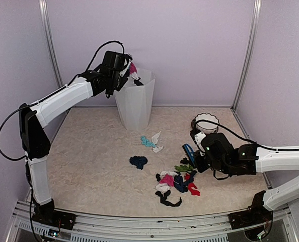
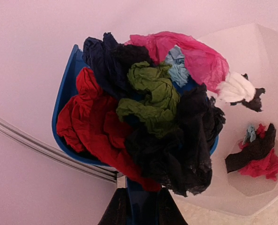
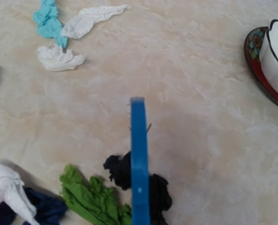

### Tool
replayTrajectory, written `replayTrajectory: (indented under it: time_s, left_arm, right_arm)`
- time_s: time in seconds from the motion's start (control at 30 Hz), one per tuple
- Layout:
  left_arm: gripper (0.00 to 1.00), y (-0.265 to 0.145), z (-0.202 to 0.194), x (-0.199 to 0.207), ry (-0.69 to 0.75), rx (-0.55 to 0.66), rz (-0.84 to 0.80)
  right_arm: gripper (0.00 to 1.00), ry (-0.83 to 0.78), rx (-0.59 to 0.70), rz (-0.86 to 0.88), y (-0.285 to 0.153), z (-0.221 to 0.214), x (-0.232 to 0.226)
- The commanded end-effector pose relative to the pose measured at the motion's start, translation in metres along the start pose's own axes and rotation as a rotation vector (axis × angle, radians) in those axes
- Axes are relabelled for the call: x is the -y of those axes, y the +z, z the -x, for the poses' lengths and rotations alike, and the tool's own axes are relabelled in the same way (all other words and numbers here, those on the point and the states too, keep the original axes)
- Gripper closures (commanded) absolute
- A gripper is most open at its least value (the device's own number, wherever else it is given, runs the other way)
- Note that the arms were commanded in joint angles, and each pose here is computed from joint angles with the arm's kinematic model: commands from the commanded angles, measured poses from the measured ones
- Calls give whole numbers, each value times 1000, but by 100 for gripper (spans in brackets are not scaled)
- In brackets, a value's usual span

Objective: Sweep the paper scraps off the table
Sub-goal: Dump the paper scraps in the dustpan into the trash bin.

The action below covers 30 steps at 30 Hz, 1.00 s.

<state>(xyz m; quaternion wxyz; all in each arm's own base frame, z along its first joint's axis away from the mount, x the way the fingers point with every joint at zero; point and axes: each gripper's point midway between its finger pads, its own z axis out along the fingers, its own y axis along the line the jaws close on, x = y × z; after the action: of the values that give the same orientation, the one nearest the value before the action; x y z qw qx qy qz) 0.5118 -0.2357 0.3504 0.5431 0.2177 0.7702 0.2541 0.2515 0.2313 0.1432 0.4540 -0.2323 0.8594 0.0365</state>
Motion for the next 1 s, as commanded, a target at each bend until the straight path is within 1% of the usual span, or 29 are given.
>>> replayTrajectory:
  time_s: [0.0, 0.17, 0.33, 0.37, 0.5, 0.73, 0.87, 0.97]
  left_arm:
    - [100, -10, 24, -22, 203, 67, 165]
    - [100, -17, 32, -27, 369, 100, 263]
    - [100, -21, 30, -30, 580, 108, 373]
    - [100, -23, 32, -33, 603, 116, 392]
    - [100, -31, 45, -46, 638, 144, 451]
    - [100, -41, 54, -59, 719, 185, 557]
    - [100, -41, 51, -58, 770, 185, 539]
    - [100, -45, 52, -57, 750, 206, 524]
  right_arm:
    - [100, 13, 14, -8, -5, 5, 6]
    - [100, 20, 30, 2, -9, 11, 5]
    - [100, 30, 29, 14, -8, 11, 2]
    - [100, 28, 27, 15, -7, 11, 2]
    - [100, 32, 32, 20, -8, 12, 2]
    - [100, 30, 35, 20, -8, 13, 2]
    - [100, 35, 40, 21, -8, 13, 1]
    - [100, 40, 44, 29, -8, 13, 0]
